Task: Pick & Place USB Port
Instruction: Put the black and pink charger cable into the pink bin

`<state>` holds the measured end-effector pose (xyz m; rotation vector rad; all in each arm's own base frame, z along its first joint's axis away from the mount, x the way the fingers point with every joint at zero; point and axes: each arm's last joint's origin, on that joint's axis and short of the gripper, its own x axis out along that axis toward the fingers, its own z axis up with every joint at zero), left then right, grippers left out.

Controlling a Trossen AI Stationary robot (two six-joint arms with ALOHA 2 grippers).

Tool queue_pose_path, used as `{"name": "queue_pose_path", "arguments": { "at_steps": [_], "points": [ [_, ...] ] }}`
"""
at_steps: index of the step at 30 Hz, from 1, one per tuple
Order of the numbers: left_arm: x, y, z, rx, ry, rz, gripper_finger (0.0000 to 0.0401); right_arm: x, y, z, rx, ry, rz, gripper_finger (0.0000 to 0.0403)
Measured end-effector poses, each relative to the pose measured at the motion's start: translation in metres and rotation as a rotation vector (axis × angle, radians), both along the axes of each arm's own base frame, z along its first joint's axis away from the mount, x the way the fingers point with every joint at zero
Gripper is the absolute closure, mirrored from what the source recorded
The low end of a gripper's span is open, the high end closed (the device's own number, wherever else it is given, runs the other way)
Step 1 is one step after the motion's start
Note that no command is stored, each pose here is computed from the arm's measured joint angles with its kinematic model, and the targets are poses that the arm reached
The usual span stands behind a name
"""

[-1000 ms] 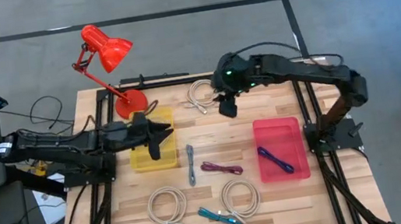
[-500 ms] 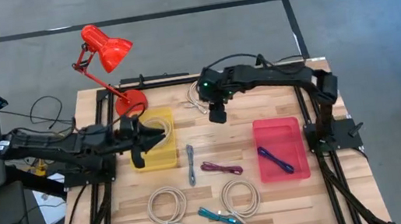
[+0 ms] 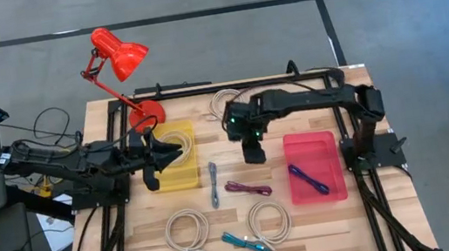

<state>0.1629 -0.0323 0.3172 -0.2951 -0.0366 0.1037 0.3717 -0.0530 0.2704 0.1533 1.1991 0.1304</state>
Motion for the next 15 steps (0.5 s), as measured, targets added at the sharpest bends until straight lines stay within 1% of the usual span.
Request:
{"name": "queue_pose_path", "arguments": {
  "at_steps": [5, 8, 11, 15],
  "points": [
    [0.000, 0.000, 0.000, 0.000, 0.000, 0.000, 0.0311, -0.006, 0.035, 0.013, 0.024, 0.002, 0.023, 0.0267],
    [0.000, 0.000, 0.000, 0.000, 0.000, 0.000, 0.0311, -0.008, 0.054, 0.015, 0.038, 0.022, 0.013, 0.0267],
    [0.000, 0.000, 0.000, 0.000, 0.001, 0.000, 0.0311, -0.009, 0.073, 0.015, 0.013, 0.037, -0.018, 0.0267],
    [0.000, 0.000, -0.001, 0.002, 0.008, 0.000, 0.0311, -0.008, 0.093, 0.012, -0.066, 0.047, -0.104, 0.0267]
  ]
}}
